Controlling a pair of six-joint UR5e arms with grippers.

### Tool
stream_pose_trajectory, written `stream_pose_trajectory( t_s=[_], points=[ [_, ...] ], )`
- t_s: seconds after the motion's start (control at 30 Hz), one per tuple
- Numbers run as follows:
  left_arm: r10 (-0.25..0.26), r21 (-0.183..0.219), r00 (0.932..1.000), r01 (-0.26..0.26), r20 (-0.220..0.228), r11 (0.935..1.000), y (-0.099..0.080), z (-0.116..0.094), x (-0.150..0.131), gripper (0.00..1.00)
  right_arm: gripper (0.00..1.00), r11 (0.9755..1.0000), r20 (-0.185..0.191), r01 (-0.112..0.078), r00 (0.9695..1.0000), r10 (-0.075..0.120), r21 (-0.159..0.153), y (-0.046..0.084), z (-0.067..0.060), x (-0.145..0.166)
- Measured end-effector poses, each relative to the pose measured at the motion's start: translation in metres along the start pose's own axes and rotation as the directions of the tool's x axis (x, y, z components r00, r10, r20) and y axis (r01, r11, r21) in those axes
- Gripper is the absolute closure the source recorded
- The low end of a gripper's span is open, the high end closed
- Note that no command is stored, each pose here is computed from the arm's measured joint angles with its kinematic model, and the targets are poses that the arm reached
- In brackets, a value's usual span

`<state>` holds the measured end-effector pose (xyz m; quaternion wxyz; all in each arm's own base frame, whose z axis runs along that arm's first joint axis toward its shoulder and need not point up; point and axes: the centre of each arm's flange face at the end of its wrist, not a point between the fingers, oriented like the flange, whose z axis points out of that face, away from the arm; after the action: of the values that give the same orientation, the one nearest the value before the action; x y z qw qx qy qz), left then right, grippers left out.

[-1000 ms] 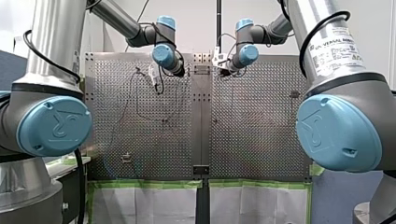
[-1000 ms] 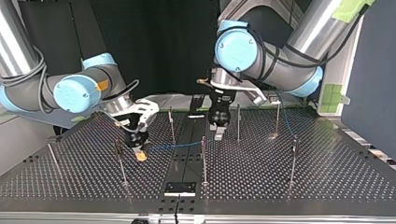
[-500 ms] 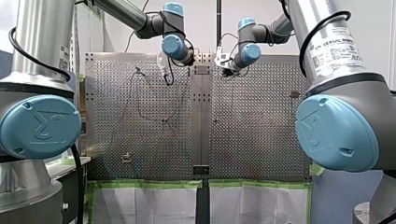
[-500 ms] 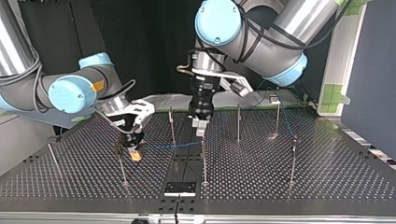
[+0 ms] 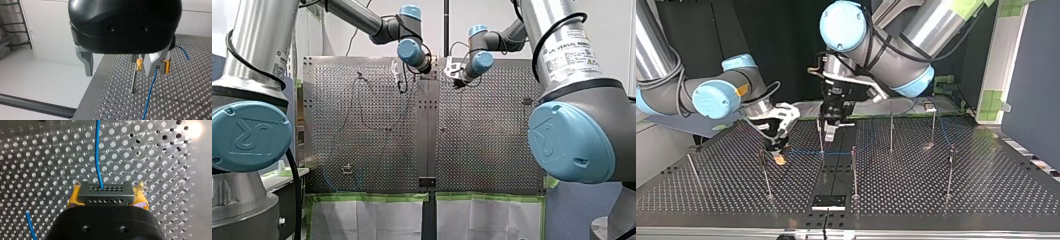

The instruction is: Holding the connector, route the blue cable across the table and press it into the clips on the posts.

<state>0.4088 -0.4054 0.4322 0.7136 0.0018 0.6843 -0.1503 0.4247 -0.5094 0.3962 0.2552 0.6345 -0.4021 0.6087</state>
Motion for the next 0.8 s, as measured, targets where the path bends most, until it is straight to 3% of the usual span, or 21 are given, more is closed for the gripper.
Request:
stream_pose_trajectory(
  t_s=[0.43,0.8],
  points=[
    [0.072,-0.077,0.9974,-0.072,-0.003,0.9944,-0.008,0.031,0.022,0.0,1.0,0.9997,0.012,-0.007,0.9999,0.007,-0.025,0.015,0.001,-0.006],
    [0.122,-0.149,0.9923,-0.123,-0.021,0.9811,0.0,0.041,0.046,0.0,1.0,0.9992,0.023,-0.007,0.9997,0.008,-0.039,0.024,0.002,-0.012]
  ],
)
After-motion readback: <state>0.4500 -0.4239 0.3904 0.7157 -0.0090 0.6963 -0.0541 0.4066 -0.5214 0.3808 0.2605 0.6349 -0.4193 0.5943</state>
